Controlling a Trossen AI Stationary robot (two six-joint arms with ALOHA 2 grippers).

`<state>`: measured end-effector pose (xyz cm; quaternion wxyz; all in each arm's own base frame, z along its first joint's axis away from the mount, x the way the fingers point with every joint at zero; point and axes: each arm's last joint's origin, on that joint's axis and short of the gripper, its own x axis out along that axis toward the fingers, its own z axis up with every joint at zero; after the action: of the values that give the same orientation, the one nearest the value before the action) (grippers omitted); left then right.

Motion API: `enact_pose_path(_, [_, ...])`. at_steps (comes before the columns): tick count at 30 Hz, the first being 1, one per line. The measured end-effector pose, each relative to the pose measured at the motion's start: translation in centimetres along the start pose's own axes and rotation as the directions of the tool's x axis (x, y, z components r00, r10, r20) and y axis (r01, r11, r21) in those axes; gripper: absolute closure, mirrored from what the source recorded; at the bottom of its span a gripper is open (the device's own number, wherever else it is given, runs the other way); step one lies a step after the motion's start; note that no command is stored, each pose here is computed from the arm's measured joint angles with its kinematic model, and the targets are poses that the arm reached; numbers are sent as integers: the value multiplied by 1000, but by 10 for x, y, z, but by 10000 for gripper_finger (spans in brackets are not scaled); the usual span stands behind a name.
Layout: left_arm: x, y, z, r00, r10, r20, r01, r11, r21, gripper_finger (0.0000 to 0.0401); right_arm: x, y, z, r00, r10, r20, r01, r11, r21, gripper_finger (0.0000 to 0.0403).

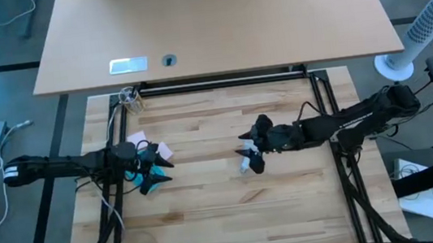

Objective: Screw lightbulb
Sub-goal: Insert the lightbulb into the lamp

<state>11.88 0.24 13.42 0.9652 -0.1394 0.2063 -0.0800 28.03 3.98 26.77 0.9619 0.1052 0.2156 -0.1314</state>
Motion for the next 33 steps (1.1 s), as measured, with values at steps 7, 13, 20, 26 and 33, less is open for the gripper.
enact_pose_path(7, [0, 0, 0, 1000, 0, 0, 0, 1000, 0, 158, -5, -1, -10, 995, -13, -94, 14, 1000, 12, 189])
enact_pose_path(13, [0, 0, 0, 1000, 0, 0, 0, 1000, 0, 158, 1, 3, -8, 994, 5, -109, -6, 1000, -13, 184])
enact_pose_path(20, [0, 0, 1, 1000, -1, 7, 1, 1000, 2, 158, 9, 19, 9, 972, 14, -234, -47, 989, -138, 141])
enact_pose_path(26, [0, 0, 1, 1000, -1, 7, 1, 1000, 2, 158, 23, 30, 21, 969, 3, -248, -67, 966, -249, 111])
enact_pose_path(33, [0, 0, 2, 1000, -4, 17, 4, 1000, 6, 158, 32, 39, 17, 971, 24, -236, -108, 930, -351, 112])
